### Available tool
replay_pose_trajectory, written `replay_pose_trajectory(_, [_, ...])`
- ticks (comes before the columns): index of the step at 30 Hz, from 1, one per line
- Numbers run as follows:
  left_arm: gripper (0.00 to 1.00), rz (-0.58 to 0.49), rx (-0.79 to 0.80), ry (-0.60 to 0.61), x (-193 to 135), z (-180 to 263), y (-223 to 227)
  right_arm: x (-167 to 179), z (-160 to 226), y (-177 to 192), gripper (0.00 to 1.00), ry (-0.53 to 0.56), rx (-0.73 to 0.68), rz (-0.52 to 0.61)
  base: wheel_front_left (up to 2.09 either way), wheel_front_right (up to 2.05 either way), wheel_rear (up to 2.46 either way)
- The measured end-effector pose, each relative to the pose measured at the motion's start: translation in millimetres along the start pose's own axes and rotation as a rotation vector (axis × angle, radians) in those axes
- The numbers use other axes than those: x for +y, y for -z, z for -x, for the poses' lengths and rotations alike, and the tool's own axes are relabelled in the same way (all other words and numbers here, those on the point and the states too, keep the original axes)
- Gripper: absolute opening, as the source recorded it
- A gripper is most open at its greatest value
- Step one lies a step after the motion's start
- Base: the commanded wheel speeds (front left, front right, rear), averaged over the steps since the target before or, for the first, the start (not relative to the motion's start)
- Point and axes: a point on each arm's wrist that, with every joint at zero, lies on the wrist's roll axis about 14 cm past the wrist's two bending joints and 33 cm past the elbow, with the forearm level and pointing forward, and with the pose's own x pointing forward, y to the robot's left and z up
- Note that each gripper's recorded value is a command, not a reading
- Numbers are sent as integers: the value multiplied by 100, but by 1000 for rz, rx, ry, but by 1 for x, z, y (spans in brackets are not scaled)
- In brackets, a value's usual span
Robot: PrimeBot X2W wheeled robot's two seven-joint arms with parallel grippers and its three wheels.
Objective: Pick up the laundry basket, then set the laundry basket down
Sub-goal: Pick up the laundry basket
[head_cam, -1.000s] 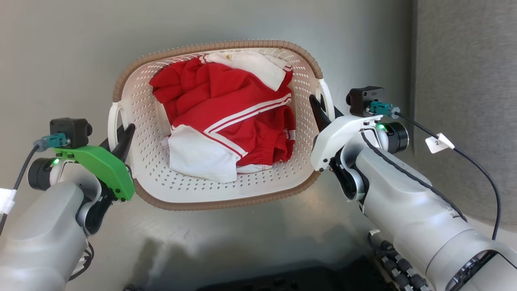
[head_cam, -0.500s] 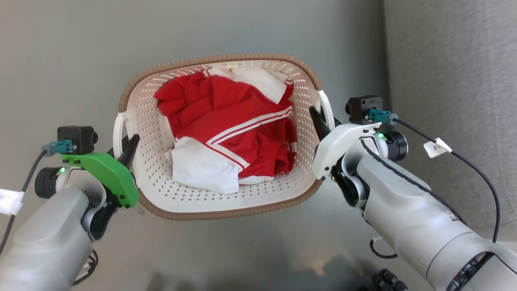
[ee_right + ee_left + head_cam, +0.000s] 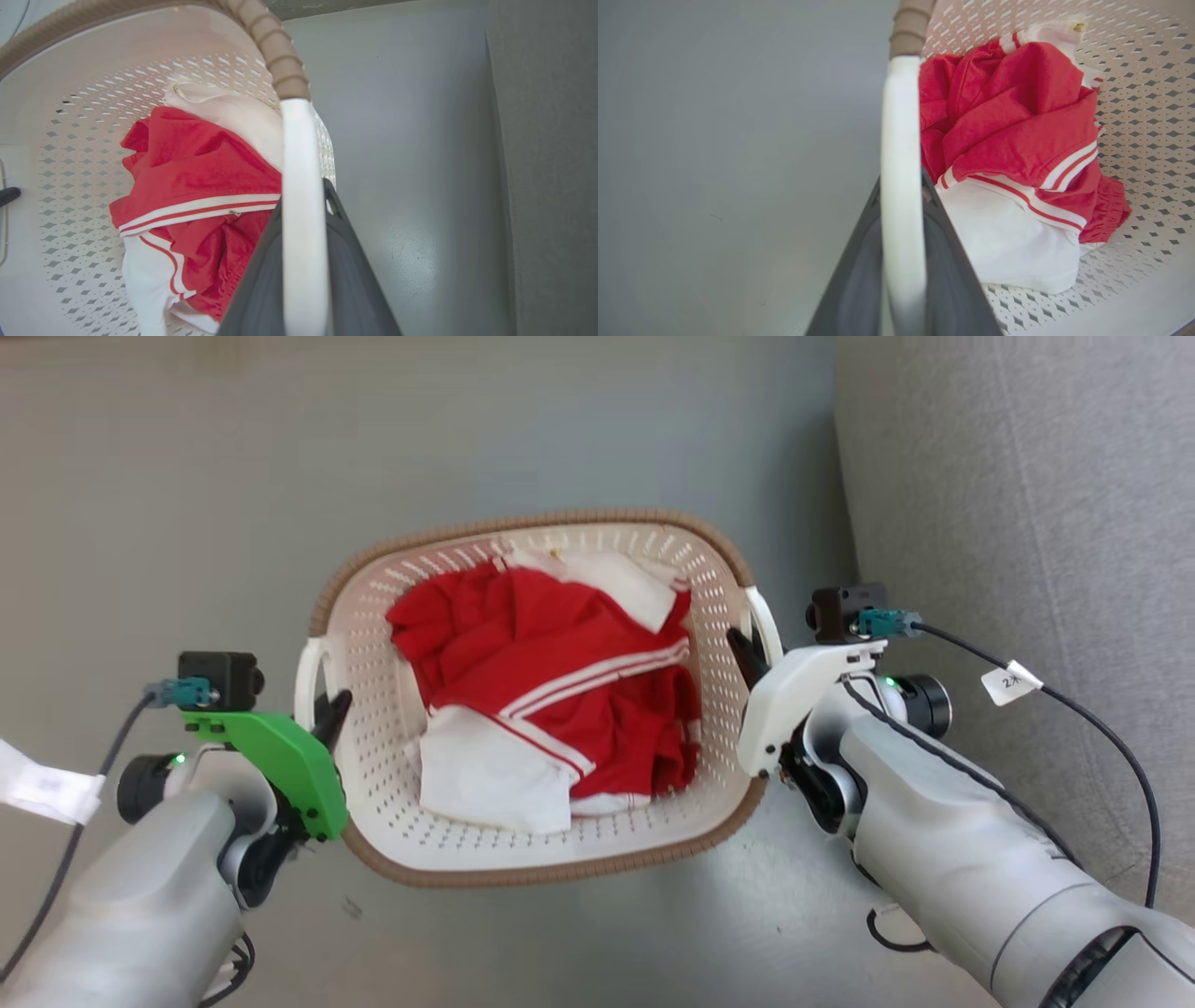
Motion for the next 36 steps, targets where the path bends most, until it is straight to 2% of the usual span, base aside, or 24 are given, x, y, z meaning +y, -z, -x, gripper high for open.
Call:
replay_pose_trajectory(9, [0, -10, 76, -4, -21, 26, 13, 7, 32, 13, 0, -7, 71, -19, 0, 0, 0])
replay_pose_trajectory(21, [0, -55, 145, -2, -48, 54, 16, 11, 68, 11, 0, -1, 153, -20, 0, 0, 0])
replay_pose_trajectory(36, [0, -30, 261, -3, -54, 62, 29, 11, 79, 20, 0, 1, 253, -37, 0, 0, 0])
